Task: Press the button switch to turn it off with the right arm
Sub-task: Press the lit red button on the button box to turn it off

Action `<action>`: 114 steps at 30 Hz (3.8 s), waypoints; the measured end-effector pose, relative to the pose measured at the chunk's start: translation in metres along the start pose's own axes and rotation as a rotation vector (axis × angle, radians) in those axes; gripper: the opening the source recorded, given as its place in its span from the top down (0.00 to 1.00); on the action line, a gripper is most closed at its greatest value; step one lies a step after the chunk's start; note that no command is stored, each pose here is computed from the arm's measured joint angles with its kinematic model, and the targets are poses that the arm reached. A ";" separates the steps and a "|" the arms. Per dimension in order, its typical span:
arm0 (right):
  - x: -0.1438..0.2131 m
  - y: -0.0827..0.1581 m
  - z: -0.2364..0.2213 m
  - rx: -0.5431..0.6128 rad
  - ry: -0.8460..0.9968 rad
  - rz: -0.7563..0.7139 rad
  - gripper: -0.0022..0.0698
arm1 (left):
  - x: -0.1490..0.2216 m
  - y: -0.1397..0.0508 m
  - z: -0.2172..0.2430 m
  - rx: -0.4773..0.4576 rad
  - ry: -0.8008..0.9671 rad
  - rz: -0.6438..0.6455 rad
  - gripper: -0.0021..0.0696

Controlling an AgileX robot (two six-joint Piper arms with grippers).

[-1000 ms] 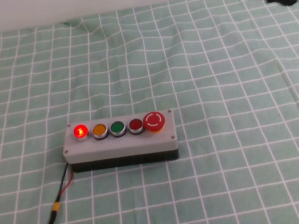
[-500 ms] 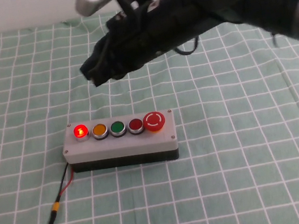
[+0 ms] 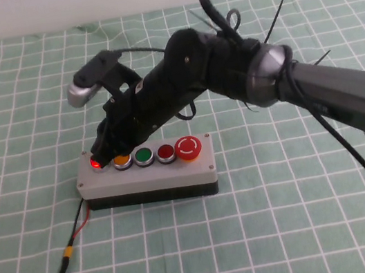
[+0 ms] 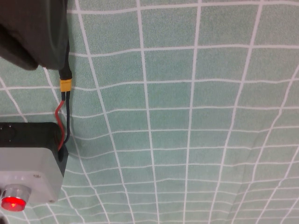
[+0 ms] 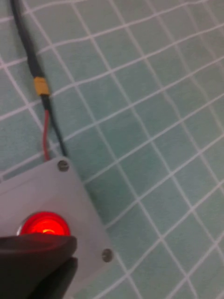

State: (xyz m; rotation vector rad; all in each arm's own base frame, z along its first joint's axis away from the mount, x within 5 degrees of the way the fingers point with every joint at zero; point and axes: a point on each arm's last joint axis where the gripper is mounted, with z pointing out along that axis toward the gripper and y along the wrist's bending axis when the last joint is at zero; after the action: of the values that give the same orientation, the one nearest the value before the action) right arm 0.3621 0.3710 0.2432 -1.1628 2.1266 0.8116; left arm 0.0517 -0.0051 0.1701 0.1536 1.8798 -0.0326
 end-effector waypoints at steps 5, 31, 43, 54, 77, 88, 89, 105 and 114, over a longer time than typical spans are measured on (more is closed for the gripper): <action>0.006 -0.005 0.011 0.006 0.019 0.027 0.99 | 0.000 0.000 0.000 0.000 0.000 0.000 0.98; -0.062 0.108 -0.330 0.436 -0.280 -0.062 0.99 | 0.000 0.000 0.000 0.000 0.000 0.000 0.98; 0.052 0.134 -0.372 0.474 -0.286 0.022 0.99 | 0.000 0.000 0.000 0.000 0.000 0.000 0.98; 0.188 0.160 -0.373 0.343 -0.227 0.123 0.99 | 0.000 0.000 0.000 0.000 0.000 0.000 0.98; 0.267 0.157 -0.388 0.701 -0.533 0.016 0.99 | 0.000 0.000 0.000 0.000 0.000 0.000 0.98; 0.308 0.140 -0.360 0.955 -0.913 -0.004 0.99 | 0.000 0.000 0.000 0.000 0.000 0.000 0.98; 0.312 0.136 -0.353 0.963 -0.899 0.007 0.99 | 0.000 0.000 0.000 0.000 0.000 0.000 0.98; 0.372 0.098 -0.281 0.873 -0.627 0.309 0.99 | 0.000 0.000 0.000 0.000 0.000 0.000 0.98; 0.375 0.099 -0.279 0.849 -0.605 0.352 0.99 | 0.000 0.000 0.000 0.000 0.000 0.000 0.98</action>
State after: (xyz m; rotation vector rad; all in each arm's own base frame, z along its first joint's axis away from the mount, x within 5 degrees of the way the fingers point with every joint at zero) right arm 0.0515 0.0148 0.1754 -0.0787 1.8349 0.2578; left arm 0.0517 -0.0051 0.1701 0.1536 1.8798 -0.0326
